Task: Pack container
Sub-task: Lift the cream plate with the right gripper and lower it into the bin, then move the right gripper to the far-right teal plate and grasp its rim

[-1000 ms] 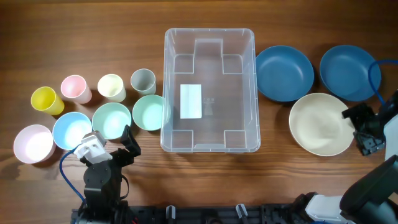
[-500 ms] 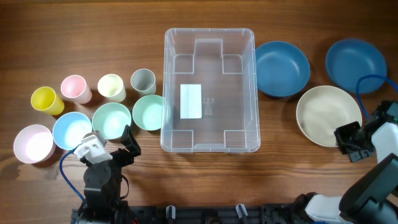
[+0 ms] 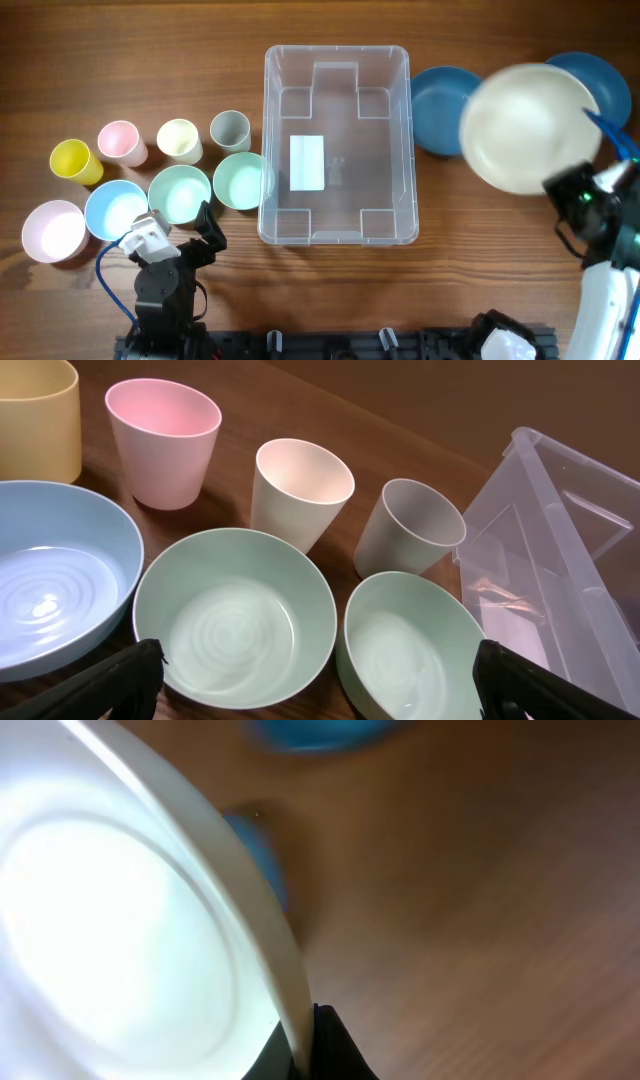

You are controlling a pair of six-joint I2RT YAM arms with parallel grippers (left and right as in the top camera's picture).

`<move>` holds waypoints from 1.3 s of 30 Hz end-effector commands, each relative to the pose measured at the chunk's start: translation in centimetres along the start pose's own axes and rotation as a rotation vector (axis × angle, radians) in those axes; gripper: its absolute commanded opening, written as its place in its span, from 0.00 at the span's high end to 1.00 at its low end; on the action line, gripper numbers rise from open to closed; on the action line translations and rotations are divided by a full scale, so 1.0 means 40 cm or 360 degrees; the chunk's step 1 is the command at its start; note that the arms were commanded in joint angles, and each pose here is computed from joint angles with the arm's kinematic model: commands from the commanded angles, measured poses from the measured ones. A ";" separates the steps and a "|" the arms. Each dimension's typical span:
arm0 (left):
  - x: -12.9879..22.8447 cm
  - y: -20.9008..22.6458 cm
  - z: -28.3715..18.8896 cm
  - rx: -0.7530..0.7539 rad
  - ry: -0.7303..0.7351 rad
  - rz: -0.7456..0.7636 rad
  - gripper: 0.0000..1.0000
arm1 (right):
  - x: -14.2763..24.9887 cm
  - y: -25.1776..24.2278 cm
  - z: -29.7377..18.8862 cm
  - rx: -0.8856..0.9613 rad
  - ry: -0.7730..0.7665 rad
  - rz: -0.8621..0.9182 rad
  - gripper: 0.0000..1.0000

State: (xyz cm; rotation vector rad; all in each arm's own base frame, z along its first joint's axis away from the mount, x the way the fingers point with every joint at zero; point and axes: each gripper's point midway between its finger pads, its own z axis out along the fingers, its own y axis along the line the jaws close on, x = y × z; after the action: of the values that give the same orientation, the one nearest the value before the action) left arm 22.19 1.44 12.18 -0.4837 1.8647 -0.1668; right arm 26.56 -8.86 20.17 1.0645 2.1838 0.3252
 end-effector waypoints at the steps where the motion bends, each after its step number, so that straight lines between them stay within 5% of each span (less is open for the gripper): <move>1: 0.000 -0.001 0.000 0.0007 -0.0002 -0.0017 0.00 | 0.054 0.218 -0.055 -0.0371 0.0086 -0.0367 0.96; 6: 0.000 -0.001 0.000 0.0006 -0.0002 -0.0017 0.00 | 0.161 0.412 -0.013 -0.0460 0.0178 -0.0804 0.96; 11: 0.000 -0.001 0.000 0.0007 -0.0002 -0.0017 0.00 | 0.289 0.561 0.179 -0.0323 0.0304 -0.1240 0.96; 20: 0.000 -0.001 0.000 0.0006 -0.0002 -0.0017 0.00 | 0.376 0.584 0.433 -0.0184 0.0479 -0.1310 0.96; 24: 0.000 -0.001 0.000 0.0006 -0.0002 -0.0017 0.00 | 0.388 0.623 0.438 -0.0317 0.0482 -0.1334 0.66; 28: 0.000 -0.001 0.000 0.0006 -0.0002 -0.0017 0.00 | 0.329 0.679 0.378 -0.0430 0.0341 -0.1299 0.52; 32: 0.000 -0.001 0.000 0.0006 -0.0002 -0.0017 0.00 | 0.150 0.667 0.259 -0.0446 0.0139 -0.1112 0.44; 39: 0.000 -0.001 0.000 0.0006 -0.0002 -0.0017 0.00 | -0.205 0.328 0.209 -0.0003 -0.0029 -0.0498 0.24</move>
State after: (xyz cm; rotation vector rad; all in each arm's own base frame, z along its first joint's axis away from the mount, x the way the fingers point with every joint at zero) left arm 22.19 1.43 12.18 -0.4833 1.8648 -0.1671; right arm 44.87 -0.57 25.29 0.4426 2.3031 0.2235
